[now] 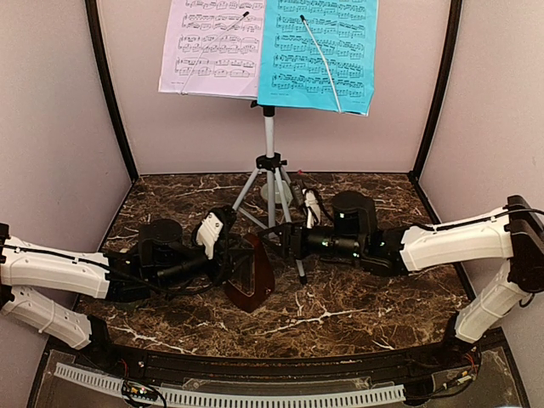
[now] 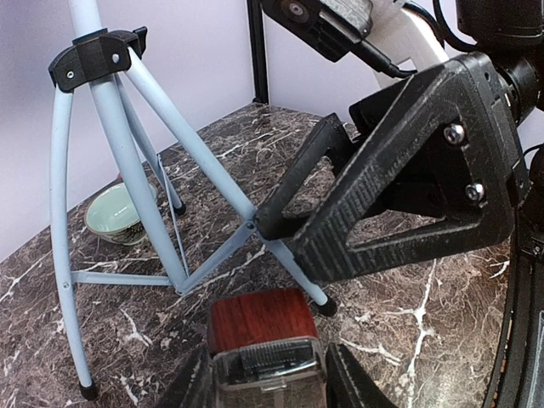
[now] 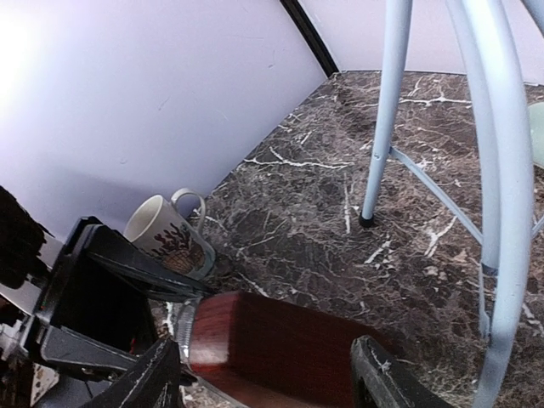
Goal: Set up the instrument practice props
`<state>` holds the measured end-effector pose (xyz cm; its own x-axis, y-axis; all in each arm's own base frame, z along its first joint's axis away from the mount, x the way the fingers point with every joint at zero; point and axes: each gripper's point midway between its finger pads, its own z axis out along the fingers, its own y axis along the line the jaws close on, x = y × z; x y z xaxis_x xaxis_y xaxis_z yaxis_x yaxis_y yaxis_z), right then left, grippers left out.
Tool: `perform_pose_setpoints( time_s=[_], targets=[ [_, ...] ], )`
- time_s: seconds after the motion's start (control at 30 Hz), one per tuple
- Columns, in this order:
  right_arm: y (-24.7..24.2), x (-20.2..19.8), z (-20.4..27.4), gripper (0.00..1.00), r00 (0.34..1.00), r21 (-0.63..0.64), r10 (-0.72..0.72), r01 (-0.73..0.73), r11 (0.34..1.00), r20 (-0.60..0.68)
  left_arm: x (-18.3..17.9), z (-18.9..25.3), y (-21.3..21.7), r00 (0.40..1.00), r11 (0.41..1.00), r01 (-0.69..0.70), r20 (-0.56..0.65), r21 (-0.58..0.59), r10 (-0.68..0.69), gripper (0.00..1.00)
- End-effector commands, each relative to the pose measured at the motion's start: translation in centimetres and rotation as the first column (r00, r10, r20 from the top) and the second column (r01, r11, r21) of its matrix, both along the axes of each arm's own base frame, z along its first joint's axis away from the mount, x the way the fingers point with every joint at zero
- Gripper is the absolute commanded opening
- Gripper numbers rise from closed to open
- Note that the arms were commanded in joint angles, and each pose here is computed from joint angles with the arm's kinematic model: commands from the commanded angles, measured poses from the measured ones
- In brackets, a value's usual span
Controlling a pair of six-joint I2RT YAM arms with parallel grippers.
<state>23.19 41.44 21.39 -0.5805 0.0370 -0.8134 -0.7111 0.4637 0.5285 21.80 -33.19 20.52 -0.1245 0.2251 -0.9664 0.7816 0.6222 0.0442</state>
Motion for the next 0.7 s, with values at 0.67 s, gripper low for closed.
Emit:
perform_pose_setpoints(
  time_s=[0.67],
  targets=[
    [2.1,0.1,-6.5,0.48,0.969,0.023,0.03,-0.025,0.999,-0.247,-1.0,1.2,0.6,0.998,0.998,0.033,0.049,-0.053,-0.031,0.14]
  ],
)
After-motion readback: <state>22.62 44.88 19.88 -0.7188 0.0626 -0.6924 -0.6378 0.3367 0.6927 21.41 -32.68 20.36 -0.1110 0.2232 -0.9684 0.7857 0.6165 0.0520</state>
